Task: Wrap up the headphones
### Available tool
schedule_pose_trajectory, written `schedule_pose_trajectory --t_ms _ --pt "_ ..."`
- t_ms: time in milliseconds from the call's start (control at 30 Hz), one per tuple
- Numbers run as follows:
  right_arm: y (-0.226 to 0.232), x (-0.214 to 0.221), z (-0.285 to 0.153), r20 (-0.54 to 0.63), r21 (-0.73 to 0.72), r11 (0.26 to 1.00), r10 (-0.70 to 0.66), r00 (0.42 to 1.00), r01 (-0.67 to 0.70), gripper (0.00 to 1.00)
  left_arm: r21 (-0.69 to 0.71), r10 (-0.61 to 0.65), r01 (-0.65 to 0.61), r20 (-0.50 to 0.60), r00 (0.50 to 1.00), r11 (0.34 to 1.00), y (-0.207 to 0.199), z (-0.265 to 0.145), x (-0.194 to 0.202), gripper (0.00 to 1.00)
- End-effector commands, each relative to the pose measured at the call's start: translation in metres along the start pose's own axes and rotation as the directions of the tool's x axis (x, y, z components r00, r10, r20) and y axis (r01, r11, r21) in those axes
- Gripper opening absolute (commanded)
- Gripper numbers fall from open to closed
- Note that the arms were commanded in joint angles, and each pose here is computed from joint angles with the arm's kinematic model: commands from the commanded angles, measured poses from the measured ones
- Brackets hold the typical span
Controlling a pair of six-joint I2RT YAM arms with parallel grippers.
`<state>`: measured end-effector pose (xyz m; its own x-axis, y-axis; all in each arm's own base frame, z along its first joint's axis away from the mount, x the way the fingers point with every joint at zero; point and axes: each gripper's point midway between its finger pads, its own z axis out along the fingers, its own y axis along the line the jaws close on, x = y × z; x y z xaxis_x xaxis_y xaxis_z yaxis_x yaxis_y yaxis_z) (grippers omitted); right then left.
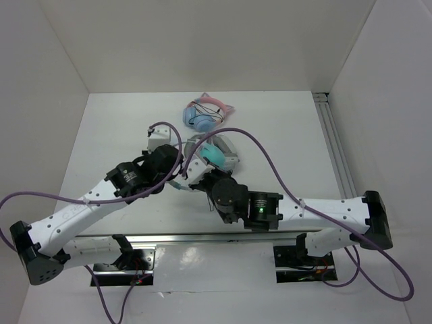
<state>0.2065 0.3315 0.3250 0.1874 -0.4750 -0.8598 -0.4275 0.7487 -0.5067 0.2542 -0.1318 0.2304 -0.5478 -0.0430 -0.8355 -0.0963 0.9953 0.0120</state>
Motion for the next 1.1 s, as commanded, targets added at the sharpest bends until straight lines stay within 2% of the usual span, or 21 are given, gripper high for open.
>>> schedule_pose_trajectory --t_ms 0,300,433,600,833,1067 --pt "-0.041 -0.019 -0.015 0.027 0.093 0.995 0.032 0.999 -0.035 0.00 0.116 0.020 -0.026 0.051 0.999 0.993 -0.021 -0.010 -0.017 0.00" --pt "-0.075 -0.006 -0.017 -0.032 0.204 0.978 -0.032 0.999 0.038 0.00 0.140 0.216 -0.217 0.027 0.976 0.966 -0.030 -0.019 0.002 0.00" --pt "-0.089 0.003 -0.010 -0.054 0.247 0.968 -0.030 0.998 0.042 0.00 0.246 0.308 -0.303 0.017 0.951 0.921 -0.046 -0.031 0.014 0.00" --pt "-0.107 0.007 -0.004 -0.075 0.290 0.956 -0.024 0.997 0.045 0.00 0.297 0.407 -0.388 -0.003 0.913 0.873 -0.043 -0.041 0.026 0.00" --pt "-0.123 0.007 0.003 -0.023 0.274 0.961 0.055 0.998 -0.046 0.01 0.521 0.395 -0.370 0.068 0.916 0.769 -0.063 -0.075 0.022 0.00" --pt "-0.126 0.007 0.016 0.017 0.241 0.965 0.100 0.995 -0.101 0.02 0.617 0.439 -0.386 0.072 0.896 0.686 -0.075 -0.088 0.034 0.00"
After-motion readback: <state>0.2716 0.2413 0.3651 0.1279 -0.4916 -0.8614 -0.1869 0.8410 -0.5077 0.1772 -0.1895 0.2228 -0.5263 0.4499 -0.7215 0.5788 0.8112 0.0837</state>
